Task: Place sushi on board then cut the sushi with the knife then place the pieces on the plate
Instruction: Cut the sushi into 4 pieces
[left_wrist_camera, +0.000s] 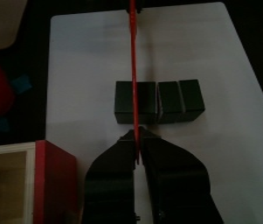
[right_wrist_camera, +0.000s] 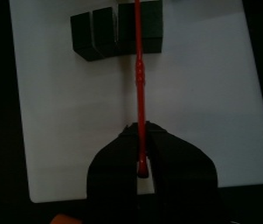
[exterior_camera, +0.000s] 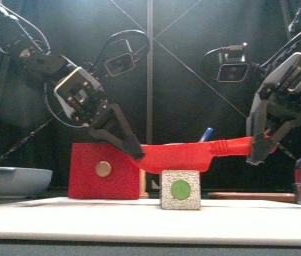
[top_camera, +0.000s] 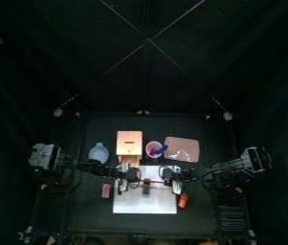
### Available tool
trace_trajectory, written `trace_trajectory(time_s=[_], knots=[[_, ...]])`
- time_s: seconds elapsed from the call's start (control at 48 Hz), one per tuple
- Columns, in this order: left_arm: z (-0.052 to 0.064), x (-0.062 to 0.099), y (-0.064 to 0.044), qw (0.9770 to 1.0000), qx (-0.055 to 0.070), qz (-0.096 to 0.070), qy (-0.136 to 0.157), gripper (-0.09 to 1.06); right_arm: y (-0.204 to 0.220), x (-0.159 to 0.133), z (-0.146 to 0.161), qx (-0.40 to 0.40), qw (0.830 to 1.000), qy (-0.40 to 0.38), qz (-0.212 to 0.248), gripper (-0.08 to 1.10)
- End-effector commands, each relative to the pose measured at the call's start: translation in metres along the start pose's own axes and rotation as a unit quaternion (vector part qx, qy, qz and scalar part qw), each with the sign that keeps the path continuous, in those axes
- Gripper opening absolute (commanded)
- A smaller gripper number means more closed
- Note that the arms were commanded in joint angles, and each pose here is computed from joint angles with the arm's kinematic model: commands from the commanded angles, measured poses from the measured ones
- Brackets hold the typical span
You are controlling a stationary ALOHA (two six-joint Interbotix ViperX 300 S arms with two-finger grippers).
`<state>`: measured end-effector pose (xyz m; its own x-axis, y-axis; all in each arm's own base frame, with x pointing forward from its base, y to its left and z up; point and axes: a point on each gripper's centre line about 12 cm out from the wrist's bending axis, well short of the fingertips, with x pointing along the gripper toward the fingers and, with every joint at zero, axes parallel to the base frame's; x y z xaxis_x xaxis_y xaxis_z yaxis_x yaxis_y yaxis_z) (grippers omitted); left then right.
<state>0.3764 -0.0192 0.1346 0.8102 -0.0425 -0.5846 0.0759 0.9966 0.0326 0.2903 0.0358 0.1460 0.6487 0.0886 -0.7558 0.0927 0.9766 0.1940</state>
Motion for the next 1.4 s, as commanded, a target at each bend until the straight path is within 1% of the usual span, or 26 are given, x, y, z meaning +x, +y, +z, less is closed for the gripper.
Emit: trace_trajectory(time_s=[0.021,0.125,0.188,0.354,0.479,0.854,0.958,1.083,1.208,1.271,1.292,1.375,1.396], knots=[[0.021,-0.006,0.005,0.9995,0.004,0.005,-0.032,0.4,0.003,-0.006,0.008,0.0,1.0,-0.018,0.006,0.29],[0.021,-0.006,0.004,0.9994,0.011,0.003,-0.031,0.4,0.003,-0.006,0.008,0.002,1.0,-0.017,0.006,0.29],[0.021,-0.006,0.004,0.9994,0.011,0.003,-0.031,0.4,0.004,-0.006,0.007,0.002,1.0,-0.016,0.007,0.29],[0.015,0.0,0.004,0.9997,0.011,0.003,-0.021,0.4,0.003,-0.003,0.005,0.0,1.0,-0.01,0.005,0.29],[0.015,0.001,0.004,0.9997,0.011,0.003,-0.02,0.4,0.003,0.0,0.003,0.001,1.0,-0.005,0.004,0.29],[0.004,0.006,0.004,0.9999,0.01,0.002,-0.004,0.4,0.001,0.007,-0.001,0.0,1.0,0.007,0.0,0.29],[0.004,0.008,0.001,0.9999,0.013,-0.001,-0.002,0.4,0.001,0.009,-0.002,0.0,1.0,0.011,-0.001,0.29],[0.002,0.008,0.0,0.9998,0.02,-0.003,0.001,0.4,0.001,0.012,-0.004,-0.002,1.0,0.014,-0.003,0.29],[-0.004,0.01,-0.001,0.9992,0.036,-0.007,0.017,0.4,-0.001,0.018,-0.007,-0.006,1.0,0.024,-0.007,0.29],[-0.008,0.012,-0.001,0.9984,0.046,-0.009,0.031,0.4,-0.002,0.021,-0.01,-0.007,0.999,0.031,-0.008,0.29],[-0.01,0.013,-0.001,0.998,0.051,-0.01,0.037,0.4,-0.001,0.023,-0.01,-0.008,0.999,0.033,-0.008,0.29],[-0.011,0.015,-0.004,0.9968,0.063,-0.014,0.048,0.4,-0.002,0.027,-0.012,-0.008,0.999,0.039,-0.01,0.29],[-0.011,0.015,-0.004,0.9966,0.065,-0.014,0.049,0.4,-0.002,0.027,-0.013,-0.008,0.999,0.042,-0.011,0.29]])
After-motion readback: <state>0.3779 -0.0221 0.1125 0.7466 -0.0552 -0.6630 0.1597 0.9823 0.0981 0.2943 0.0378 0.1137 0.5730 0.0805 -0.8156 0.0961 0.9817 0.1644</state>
